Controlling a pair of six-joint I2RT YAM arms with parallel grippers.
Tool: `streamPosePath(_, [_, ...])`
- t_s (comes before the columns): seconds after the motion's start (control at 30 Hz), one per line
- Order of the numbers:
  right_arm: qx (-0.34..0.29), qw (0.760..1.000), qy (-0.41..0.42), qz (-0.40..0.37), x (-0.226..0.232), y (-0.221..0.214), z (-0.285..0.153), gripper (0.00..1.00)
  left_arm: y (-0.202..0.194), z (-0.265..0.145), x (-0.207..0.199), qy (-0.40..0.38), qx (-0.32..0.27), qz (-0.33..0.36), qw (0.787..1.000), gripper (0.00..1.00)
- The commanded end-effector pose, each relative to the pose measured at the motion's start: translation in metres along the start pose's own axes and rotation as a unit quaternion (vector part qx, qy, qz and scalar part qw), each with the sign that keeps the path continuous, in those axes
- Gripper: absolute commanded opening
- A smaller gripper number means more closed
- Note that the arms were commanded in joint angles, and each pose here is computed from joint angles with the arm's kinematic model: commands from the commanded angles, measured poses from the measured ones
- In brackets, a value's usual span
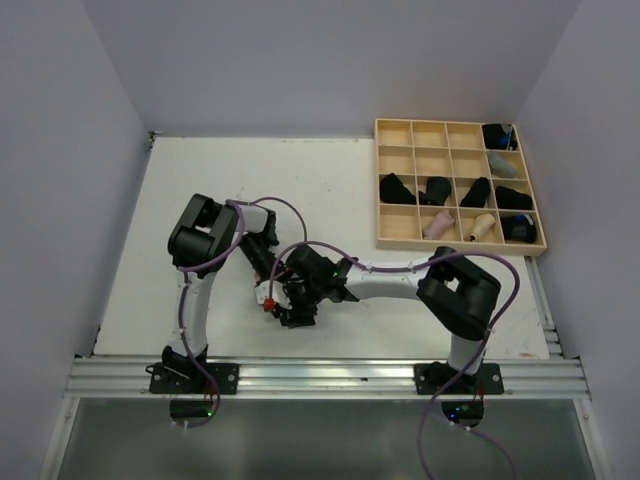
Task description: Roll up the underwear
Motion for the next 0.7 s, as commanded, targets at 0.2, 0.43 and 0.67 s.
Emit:
streamPosePath(0.2, [0.017,0.995,-0.092,-0.028,-0.025,-0.014,0.006,0.55,0.006,-0.002,0.049,0.097,0.015,0.088,0.991,0.00])
streamPosePath(0.43, [-0.005,0.986,-0.154,-0.057,-0.027,0.000,-0.024,0.57,0.006,-0.003,0.050,0.093,0.019,0.084,0.992,0.00])
streamPosePath(0.67, [-0.012,0.987,-0.147,-0.069,-0.024,-0.010,-0.013,0.59,0.007,-0.004,0.050,0.095,0.019,0.085,0.992,0.00])
Point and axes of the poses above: each gripper's point midway between its finger pads, its own z axis out along the fingers, its own x axis along the line the jaws close on, y = z × x, the point moved 5 cm from there along -z, back along the fingers, and after that the axes turned 7 degrees about -z, right-handed, at the moved point
